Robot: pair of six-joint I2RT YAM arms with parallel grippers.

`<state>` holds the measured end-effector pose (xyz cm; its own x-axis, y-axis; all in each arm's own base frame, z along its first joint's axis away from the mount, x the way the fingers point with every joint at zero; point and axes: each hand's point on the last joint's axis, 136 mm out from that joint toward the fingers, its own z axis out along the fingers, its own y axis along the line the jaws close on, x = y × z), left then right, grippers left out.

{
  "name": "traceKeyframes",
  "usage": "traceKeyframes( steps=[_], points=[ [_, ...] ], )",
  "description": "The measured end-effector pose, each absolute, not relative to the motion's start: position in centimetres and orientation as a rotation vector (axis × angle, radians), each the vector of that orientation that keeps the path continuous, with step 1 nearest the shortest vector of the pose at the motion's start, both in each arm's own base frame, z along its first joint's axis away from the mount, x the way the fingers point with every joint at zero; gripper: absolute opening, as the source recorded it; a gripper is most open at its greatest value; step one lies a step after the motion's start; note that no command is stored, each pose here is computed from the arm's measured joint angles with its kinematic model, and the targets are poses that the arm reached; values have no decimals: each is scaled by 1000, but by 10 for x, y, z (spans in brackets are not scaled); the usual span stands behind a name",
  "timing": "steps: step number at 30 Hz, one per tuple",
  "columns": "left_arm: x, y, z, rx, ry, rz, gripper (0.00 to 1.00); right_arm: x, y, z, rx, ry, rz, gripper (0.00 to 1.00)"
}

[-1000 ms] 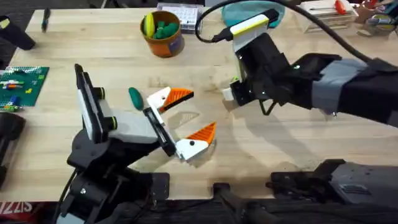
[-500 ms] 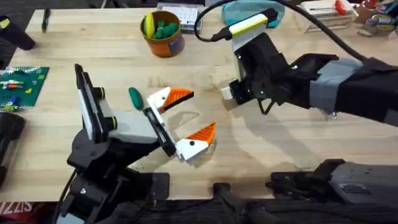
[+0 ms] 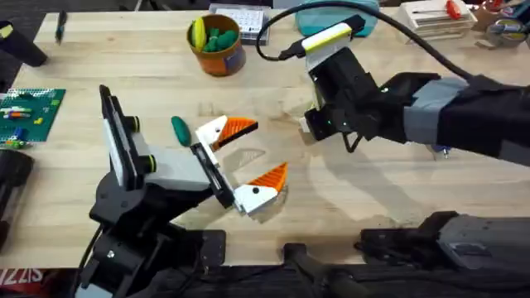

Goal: Pick up the gripper from the table and insert it into the empty holder that is missing its gripper. Then pick up a screw, insert it into the mounting hole, and use the screwdriver to tighten it. Finally, clean up the table by picking up the vegetable and placing it into the bucket.

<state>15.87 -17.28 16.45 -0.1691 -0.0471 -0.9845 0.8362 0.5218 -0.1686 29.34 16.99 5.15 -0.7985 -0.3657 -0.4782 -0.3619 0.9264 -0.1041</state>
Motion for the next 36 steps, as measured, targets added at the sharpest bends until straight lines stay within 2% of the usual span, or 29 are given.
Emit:
traceKeyframes(
  steps=[5,7,8,27,36],
  points=[
    [159,-173,165,702,1547,-907,986,295,168,52,-514,2571,-27,109],
    [159,-173,165,702,1547,-907,986,297,168,54,-512,2563,-27,21],
    [159,-173,165,702,1547,-907,986,297,169,54,-511,2563,-22,14],
    [159,-173,165,702,1547,-907,986,303,175,66,-504,2539,5,8],
    [159,-173,165,702,1547,-907,986,305,179,122,-454,2397,101,7]
  ],
)
